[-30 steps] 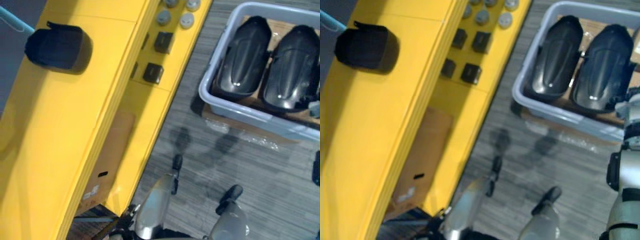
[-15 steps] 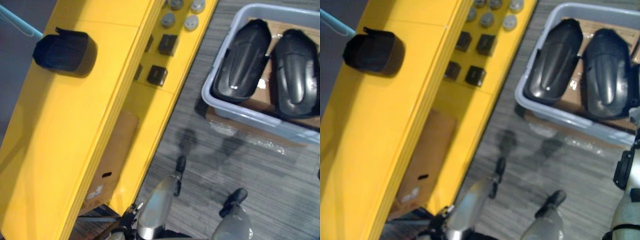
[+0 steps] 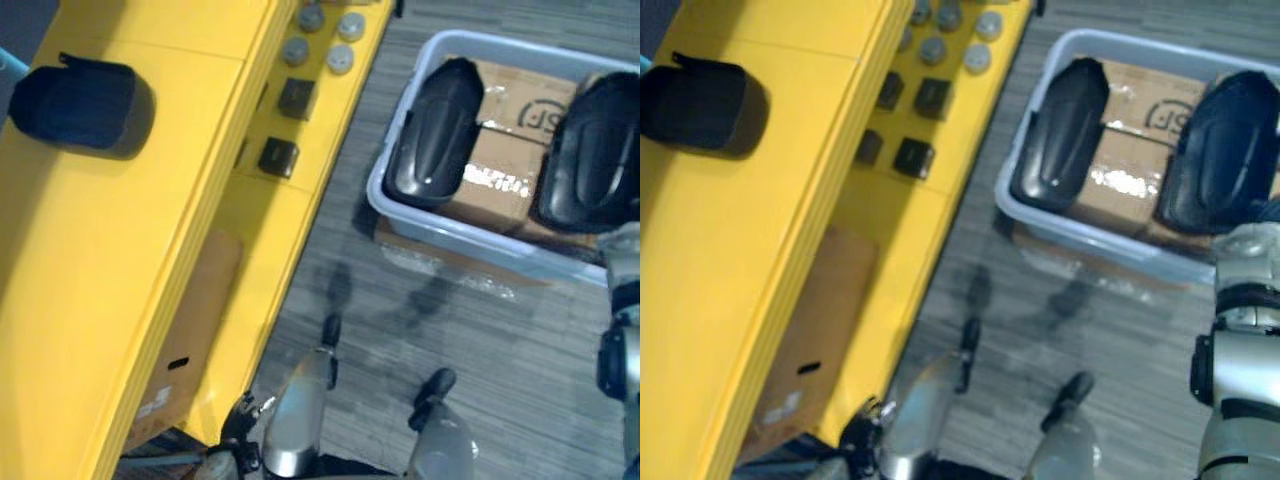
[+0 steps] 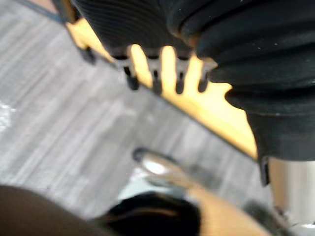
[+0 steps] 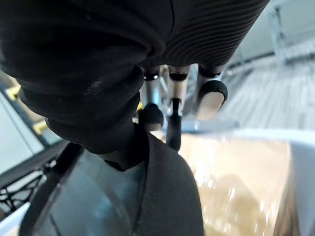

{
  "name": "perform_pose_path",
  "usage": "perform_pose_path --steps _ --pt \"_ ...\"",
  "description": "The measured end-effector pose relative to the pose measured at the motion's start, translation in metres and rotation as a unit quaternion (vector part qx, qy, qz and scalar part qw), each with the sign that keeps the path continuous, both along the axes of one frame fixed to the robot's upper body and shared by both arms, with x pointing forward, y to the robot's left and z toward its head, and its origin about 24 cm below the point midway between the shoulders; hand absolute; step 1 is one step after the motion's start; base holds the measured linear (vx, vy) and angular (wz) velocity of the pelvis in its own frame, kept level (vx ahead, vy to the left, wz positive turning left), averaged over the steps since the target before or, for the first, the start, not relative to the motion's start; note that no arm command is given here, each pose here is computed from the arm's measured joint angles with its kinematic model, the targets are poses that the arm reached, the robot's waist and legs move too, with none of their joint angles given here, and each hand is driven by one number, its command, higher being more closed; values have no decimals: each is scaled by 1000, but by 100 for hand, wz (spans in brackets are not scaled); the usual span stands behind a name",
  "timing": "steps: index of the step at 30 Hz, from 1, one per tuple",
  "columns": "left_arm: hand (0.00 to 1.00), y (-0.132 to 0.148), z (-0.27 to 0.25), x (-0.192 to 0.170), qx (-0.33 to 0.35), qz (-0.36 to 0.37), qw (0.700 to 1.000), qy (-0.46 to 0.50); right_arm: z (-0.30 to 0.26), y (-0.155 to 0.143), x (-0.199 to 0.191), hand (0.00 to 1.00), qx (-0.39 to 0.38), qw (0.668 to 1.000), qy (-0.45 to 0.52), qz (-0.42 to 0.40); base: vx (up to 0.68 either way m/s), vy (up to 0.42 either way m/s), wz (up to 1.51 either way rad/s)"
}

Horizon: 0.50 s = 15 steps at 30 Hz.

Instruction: Walk over and take plastic housings, then place them on the shelf

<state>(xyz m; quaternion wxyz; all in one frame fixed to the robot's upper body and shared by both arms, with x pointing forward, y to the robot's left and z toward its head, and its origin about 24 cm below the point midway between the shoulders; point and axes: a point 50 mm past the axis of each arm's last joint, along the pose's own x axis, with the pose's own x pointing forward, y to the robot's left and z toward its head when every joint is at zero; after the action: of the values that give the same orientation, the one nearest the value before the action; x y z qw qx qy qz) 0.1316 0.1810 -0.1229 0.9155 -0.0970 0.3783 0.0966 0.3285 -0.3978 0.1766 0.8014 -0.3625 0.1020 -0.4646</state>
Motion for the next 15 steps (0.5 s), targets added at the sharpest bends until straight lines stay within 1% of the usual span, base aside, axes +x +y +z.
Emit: perform_pose_path --steps 5,9,13,15 --pt "0 3 2 2 12 11 1000 -15 5 10 6 100 -34 999 -22 16 6 -41 -9" --pt "0 8 9 7 47 41 997 -44 10 16 9 100 -58 997 -46 19 2 -31 2" --pt "0 16 35 27 145 64 980 -120 3 22 6 100 -86 993 -80 15 -12 -7 4" --pt "0 22 62 50 208 68 957 -188 1 24 3 100 -101 990 -101 6 -34 -8 8"
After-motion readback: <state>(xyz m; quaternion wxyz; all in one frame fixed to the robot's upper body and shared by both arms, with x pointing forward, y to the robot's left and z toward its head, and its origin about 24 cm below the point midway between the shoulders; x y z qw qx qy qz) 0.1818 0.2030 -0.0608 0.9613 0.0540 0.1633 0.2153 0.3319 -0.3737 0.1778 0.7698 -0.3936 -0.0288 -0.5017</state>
